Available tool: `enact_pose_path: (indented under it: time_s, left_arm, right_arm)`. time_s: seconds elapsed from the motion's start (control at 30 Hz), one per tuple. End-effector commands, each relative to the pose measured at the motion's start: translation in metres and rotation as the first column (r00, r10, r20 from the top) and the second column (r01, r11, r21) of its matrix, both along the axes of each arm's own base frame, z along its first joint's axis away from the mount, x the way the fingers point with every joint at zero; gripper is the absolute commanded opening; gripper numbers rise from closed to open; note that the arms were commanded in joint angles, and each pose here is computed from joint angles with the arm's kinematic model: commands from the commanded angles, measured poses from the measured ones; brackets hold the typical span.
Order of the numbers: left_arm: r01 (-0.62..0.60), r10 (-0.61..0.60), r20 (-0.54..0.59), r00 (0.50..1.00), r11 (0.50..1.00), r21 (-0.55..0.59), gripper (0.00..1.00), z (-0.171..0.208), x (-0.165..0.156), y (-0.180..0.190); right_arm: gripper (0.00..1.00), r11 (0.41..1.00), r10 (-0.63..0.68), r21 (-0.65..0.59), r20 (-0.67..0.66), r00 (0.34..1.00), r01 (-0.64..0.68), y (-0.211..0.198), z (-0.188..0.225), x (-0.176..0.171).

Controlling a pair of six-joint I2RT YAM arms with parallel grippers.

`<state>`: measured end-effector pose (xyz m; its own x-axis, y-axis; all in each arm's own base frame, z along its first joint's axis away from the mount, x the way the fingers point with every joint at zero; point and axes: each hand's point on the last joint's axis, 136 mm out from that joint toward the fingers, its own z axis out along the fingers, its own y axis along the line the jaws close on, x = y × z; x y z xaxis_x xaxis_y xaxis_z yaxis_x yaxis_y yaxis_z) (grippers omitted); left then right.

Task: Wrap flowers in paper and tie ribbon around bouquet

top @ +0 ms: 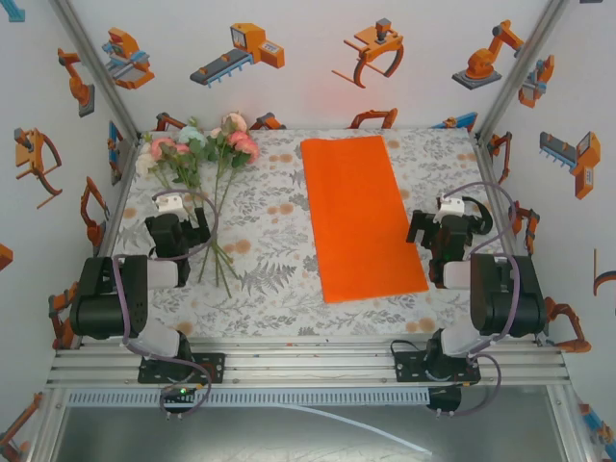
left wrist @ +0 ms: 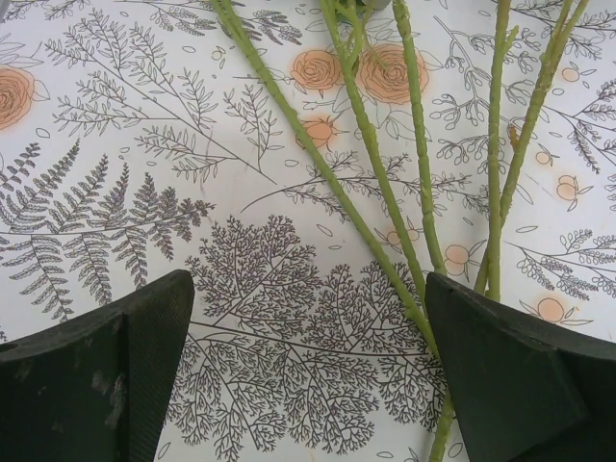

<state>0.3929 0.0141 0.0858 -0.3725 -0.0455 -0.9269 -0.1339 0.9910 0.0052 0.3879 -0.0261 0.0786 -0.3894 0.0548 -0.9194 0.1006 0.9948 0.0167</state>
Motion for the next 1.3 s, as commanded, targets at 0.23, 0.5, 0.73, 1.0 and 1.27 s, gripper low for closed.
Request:
enact_pose_path:
  time_s: [0.23,0.5,0.73,1.0,1.27]
  left_arm:
    - [0.015,-0.015,0.010,1.000,1.000,0.002,0.97,0.004,0.004,-0.003]
    - [0.015,-0.015,0.009,1.000,1.000,0.002,0.97,0.003,0.004,-0.003]
    - [0.015,-0.015,0.010,1.000,1.000,0.002,0.97,0.004,0.004,-0.002]
    - [-0.011,0.011,0.024,1.000,1.000,0.018,0.97,0.007,0.003,0.000]
    - [-0.234,0.234,0.092,0.968,0.972,-0.013,0.99,0.083,-0.036,0.024]
  right_arm:
    - [0.99,1.000,0.022,-0.001,0.032,0.999,-0.022,0.003,0.009,0.007]
    - [0.99,1.000,0.020,-0.002,0.033,0.999,-0.020,0.003,0.010,0.008]
    - [0.99,1.000,0.011,-0.002,0.032,0.999,-0.011,0.001,0.009,0.007]
    - [0.99,0.999,0.047,-0.010,0.065,0.997,-0.047,0.008,0.018,0.003]
    - [0.94,0.933,-0.216,0.265,-0.128,0.968,0.243,-0.009,0.085,-0.056]
